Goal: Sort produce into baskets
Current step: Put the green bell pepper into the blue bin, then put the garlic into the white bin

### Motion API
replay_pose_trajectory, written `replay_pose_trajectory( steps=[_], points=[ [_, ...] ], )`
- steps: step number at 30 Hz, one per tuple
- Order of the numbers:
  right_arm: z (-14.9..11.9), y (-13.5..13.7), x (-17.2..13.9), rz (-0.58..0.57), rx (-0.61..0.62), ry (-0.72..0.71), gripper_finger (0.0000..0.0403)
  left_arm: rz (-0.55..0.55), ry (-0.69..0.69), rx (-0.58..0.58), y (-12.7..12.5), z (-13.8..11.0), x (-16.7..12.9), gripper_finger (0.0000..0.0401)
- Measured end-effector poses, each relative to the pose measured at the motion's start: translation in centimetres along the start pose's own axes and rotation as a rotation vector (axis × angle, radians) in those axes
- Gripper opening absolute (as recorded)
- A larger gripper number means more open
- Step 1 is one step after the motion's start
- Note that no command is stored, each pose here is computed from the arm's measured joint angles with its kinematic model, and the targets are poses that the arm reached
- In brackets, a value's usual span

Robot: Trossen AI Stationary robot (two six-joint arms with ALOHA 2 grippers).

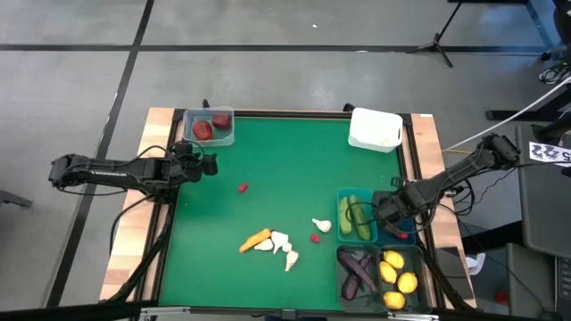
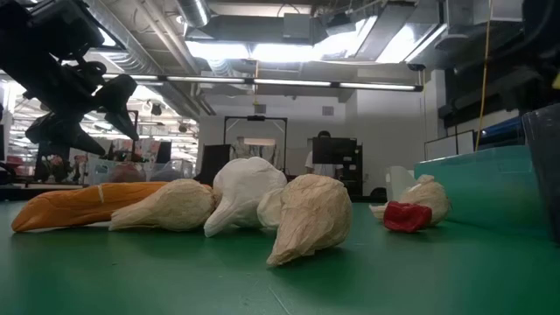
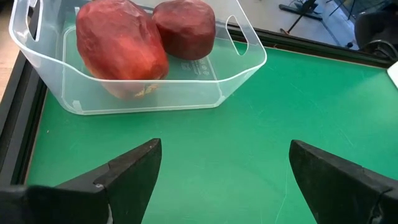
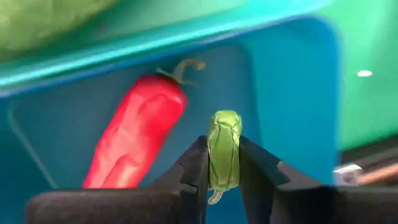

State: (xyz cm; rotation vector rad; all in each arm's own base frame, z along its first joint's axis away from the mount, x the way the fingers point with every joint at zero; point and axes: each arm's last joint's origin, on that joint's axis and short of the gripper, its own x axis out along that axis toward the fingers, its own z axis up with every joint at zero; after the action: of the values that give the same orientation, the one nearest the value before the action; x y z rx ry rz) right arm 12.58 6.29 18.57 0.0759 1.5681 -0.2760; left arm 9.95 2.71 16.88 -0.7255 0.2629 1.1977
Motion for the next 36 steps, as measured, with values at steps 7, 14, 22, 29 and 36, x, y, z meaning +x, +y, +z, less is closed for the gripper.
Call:
replay_pose_trajectory(
  steps=[7, 14, 22, 29, 36],
  points=[
    [-0.3, 0.1, 1.7, 0.021, -0.013, -0.002, 0.0069, 0.000, 0.000, 0.002, 0.0, 0.0, 0.0, 0.0345],
    [0.2, 0.5, 1.7, 0.074, -0.029, -0.046, 0.0087, 0.000, 0.000, 0.001, 0.0, 0.0, 0.0, 0.0345],
    [0.2, 0.4, 1.7, 0.056, -0.002, -0.057, 0.0173, 0.000, 0.000, 0.000, 0.0, 0.0, 0.0, 0.0345],
    [0.5, 0.1, -0.3, -0.023, 0.036, -0.088, 0.0184, 0.000, 0.000, 0.000, 0.0, 0.0, 0.0, 0.0345],
    [2.5, 0.8, -6.2, 0.044, 0.000, -0.261, 0.0173, 0.000, 0.000, -0.002, 0.0, 0.0, 0.0, 0.0345]
  ],
)
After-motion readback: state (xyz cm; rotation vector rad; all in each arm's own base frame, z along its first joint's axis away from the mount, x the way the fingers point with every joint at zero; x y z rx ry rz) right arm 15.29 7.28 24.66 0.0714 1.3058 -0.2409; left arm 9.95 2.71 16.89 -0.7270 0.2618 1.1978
